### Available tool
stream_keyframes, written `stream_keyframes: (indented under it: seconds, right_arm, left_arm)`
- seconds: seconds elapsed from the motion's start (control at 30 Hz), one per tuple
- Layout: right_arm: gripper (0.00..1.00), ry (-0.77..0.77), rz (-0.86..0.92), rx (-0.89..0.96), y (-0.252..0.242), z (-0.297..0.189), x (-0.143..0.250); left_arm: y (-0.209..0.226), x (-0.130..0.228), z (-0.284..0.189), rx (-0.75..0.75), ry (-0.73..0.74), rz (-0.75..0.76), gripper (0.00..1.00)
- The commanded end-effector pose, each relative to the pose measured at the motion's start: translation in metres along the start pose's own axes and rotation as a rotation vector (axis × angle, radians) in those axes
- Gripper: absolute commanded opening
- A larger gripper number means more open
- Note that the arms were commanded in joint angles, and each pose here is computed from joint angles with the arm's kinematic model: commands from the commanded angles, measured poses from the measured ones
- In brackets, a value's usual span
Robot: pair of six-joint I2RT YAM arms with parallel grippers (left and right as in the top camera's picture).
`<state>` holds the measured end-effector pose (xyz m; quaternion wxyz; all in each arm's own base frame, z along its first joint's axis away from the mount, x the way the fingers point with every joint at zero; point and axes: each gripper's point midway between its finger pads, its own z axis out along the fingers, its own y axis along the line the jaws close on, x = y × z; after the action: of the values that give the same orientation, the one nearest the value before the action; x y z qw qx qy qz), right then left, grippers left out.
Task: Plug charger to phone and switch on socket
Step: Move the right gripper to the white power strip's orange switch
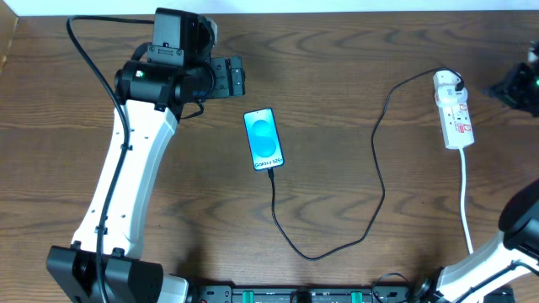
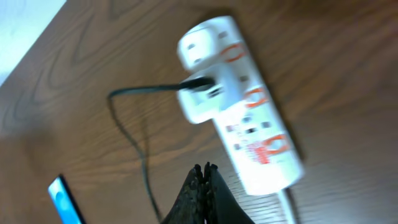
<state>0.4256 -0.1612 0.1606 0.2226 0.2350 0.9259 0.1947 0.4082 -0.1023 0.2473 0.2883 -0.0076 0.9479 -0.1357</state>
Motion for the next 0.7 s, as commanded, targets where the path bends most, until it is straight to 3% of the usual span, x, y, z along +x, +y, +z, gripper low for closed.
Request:
stream_keyframes:
  seconds: [0.0,0.67]
  right_arm:
    - [0.01,-0.019,0.01,0.012,-0.016,-0.004,-0.005]
    - [0.01,0.075,0.053,-0.079,-0.049,0.07,0.002]
  left_arm:
    - [0.003,-0.003,-0.007,-0.012,-0.019,0.003,0.95]
    - [0.003,-0.003,-0.007,-0.012,-0.019,0.003,0.97]
